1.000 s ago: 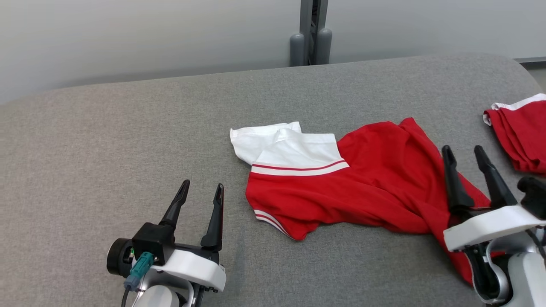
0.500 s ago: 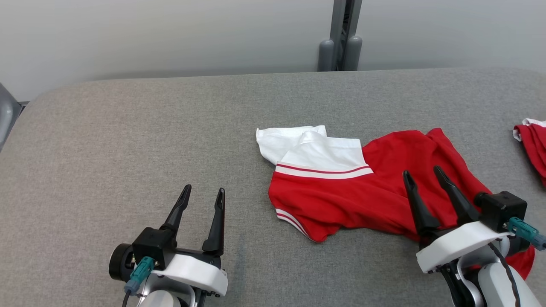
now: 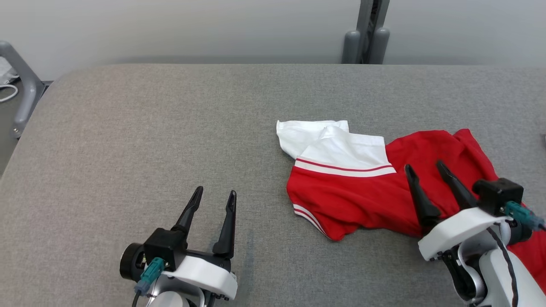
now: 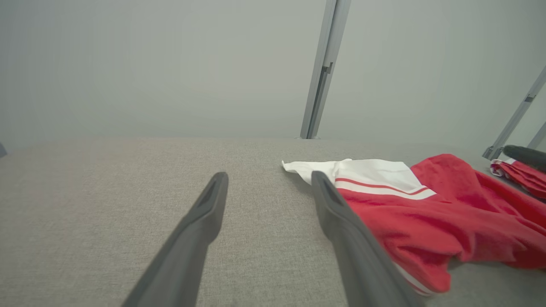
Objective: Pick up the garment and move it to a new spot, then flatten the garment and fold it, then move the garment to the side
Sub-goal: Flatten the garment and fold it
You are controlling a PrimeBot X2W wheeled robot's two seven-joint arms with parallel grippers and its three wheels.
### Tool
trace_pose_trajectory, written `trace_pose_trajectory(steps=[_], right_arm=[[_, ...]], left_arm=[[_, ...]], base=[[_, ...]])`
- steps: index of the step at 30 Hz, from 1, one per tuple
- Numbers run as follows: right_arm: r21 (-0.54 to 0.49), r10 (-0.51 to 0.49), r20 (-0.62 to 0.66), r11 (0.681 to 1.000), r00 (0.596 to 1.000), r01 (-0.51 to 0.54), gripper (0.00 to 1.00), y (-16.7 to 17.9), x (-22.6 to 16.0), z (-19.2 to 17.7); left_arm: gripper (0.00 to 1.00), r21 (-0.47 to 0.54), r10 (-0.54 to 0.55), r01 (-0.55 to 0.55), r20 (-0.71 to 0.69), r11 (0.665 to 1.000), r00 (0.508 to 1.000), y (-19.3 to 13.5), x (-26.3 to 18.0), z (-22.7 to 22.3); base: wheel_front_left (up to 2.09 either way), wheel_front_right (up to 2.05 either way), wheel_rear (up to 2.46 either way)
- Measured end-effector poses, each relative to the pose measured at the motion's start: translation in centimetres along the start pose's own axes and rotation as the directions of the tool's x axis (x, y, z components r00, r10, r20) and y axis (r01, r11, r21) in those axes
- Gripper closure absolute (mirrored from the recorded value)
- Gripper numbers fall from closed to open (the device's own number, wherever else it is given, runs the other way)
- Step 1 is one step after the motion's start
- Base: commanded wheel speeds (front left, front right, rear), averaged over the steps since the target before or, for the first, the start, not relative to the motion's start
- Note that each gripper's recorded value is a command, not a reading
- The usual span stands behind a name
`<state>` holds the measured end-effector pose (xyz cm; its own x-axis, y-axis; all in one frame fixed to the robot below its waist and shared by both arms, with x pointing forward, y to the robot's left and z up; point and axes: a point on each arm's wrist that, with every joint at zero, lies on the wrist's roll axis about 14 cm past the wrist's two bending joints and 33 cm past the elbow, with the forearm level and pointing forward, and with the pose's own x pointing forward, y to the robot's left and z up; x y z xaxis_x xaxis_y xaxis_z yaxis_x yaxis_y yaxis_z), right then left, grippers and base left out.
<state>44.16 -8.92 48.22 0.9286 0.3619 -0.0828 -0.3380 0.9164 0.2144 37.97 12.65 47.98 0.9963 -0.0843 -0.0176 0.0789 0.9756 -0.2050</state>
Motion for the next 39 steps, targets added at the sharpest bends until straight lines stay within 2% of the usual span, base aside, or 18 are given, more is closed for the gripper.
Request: trace_pose_trajectory(steps=[10,20,21,22,23,24,34,36,39], right_arm=[[0.092,0.047,-0.219,0.995,0.975,-0.028,0.00,0.5,5.7,-3.7],[0.105,0.073,-0.329,0.994,0.941,-0.041,0.00,0.4,8.8,-6.8],[0.116,0.078,-0.340,0.992,0.937,-0.041,0.05,0.5,8.9,-7.0],[0.122,0.083,-0.350,0.992,0.933,-0.042,0.58,0.7,8.9,-7.3],[0.123,0.086,-0.358,0.991,0.930,-0.045,0.91,0.8,8.9,-7.6],[0.117,0.090,-0.363,0.992,0.927,-0.050,1.00,0.8,8.8,-7.7],[0.136,0.158,-0.278,0.983,0.948,-0.124,1.00,2.8,8.8,-5.5],[0.165,0.198,-0.239,0.973,0.951,-0.161,1.00,4.2,8.5,-4.3],[0.242,0.282,-0.197,0.942,0.939,-0.233,1.00,6.9,7.2,-2.8]], left_arm=[[0.00,0.006,0.061,-0.061,-0.031,0.998,0.998,1.8,-0.4,-0.8],[0.00,0.011,0.143,-0.143,-0.050,0.990,0.988,4.0,-1.3,-1.3],[0.00,0.009,0.148,-0.148,-0.050,0.989,0.988,4.1,-1.3,-1.2],[0.00,0.008,0.150,-0.150,-0.051,0.989,0.987,4.2,-1.4,-1.2],[0.00,0.009,0.151,-0.151,-0.051,0.988,0.987,4.2,-1.4,-1.3],[0.00,0.009,0.152,-0.152,-0.051,0.988,0.987,4.2,-1.4,-1.3],[0.00,0.003,0.136,-0.136,-0.043,0.991,0.990,3.7,-0.9,-1.1],[0.00,0.003,0.130,-0.130,-0.036,0.992,0.991,3.5,-0.8,-0.8],[0.00,0.002,0.122,-0.122,-0.020,0.992,0.992,3.3,-0.7,-0.4]], base=[[0.00,0.00,0.00],[0.00,0.00,0.00],[0.00,0.00,0.00],[0.00,0.00,0.00],[0.00,0.00,0.00],[0.00,0.00,0.00],[0.00,0.00,0.00],[0.00,0.00,0.00],[0.00,0.00,0.00]])
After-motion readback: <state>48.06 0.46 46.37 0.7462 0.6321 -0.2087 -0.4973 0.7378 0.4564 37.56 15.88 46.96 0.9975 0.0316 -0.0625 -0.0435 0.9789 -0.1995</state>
